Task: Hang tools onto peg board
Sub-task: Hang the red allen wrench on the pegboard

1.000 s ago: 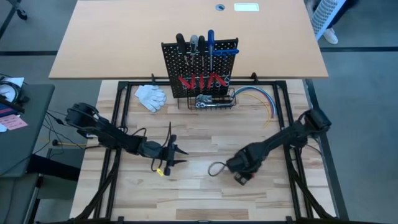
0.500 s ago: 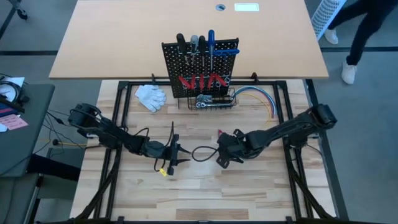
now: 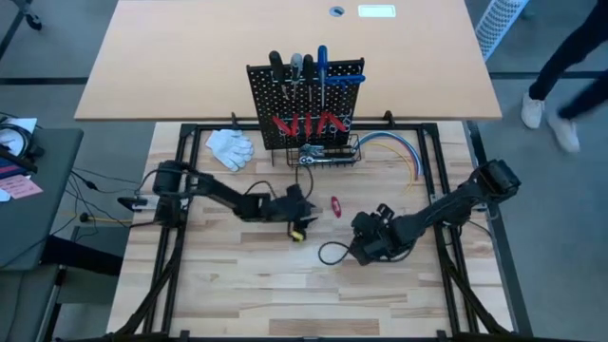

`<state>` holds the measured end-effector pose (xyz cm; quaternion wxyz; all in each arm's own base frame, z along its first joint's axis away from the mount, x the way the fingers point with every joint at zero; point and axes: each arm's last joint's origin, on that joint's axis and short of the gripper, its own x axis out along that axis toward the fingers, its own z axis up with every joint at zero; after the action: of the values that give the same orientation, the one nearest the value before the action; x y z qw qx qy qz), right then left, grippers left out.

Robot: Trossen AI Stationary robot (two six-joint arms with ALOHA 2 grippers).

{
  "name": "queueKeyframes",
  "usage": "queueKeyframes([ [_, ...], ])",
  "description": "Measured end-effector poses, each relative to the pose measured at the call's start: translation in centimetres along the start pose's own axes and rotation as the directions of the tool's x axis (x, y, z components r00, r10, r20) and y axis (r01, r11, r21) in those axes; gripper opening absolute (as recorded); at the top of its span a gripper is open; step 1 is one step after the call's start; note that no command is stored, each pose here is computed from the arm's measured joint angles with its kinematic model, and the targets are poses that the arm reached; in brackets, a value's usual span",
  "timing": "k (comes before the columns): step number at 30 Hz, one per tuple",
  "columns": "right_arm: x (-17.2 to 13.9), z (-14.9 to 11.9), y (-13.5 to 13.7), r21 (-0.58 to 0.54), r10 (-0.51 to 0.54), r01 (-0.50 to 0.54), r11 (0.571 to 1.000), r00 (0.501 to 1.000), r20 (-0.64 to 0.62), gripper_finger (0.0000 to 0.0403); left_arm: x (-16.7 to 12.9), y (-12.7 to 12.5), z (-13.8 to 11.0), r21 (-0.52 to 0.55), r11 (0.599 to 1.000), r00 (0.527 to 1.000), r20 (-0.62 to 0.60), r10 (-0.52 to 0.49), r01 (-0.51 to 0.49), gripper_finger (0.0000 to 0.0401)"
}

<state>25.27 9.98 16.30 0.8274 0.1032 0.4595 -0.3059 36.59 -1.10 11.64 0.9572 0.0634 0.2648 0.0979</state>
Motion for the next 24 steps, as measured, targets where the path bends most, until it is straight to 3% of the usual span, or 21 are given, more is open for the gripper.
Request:
queueKeyframes([
  [5, 0.2, -2.1, 0.0, 0.028, -0.01, 0.009, 1.0, 0.999, 0.042, 0.0191, 2.5, 1.8, -0.4, -0.073, 0.996, 0.998, -0.018, -0.054, 0.052, 0.0198],
  [10, 0.0, -2.7, 0.6, 0.035, 0.032, -0.036, 0.999, 0.995, 0.089, 0.0191, 3.7, 1.9, -1.5, -0.052, 0.996, 0.997, -0.024, -0.074, 0.073, 0.0183],
  [16, -0.1, -2.4, 0.8, 0.035, 0.04, -0.045, 0.998, 0.991, 0.129, 0.0191, 3.8, 1.9, -1.7, -0.025, 0.998, 0.998, -0.033, -0.062, 0.062, 0.0118],
  [21, -0.2, -2.0, 1.3, -0.008, 0.062, -0.061, 0.998, 0.978, 0.198, 0.0191, 3.8, 1.8, -1.9, -0.013, 0.996, 0.994, -0.058, -0.092, 0.091, 0.0018],
  [24, -0.5, -1.7, 2.1, -0.086, 0.113, -0.093, 0.992, 0.957, 0.268, 0.0191, 3.7, 1.8, -2.1, -0.038, 0.995, 0.992, -0.083, -0.095, 0.092, 0.0008],
])
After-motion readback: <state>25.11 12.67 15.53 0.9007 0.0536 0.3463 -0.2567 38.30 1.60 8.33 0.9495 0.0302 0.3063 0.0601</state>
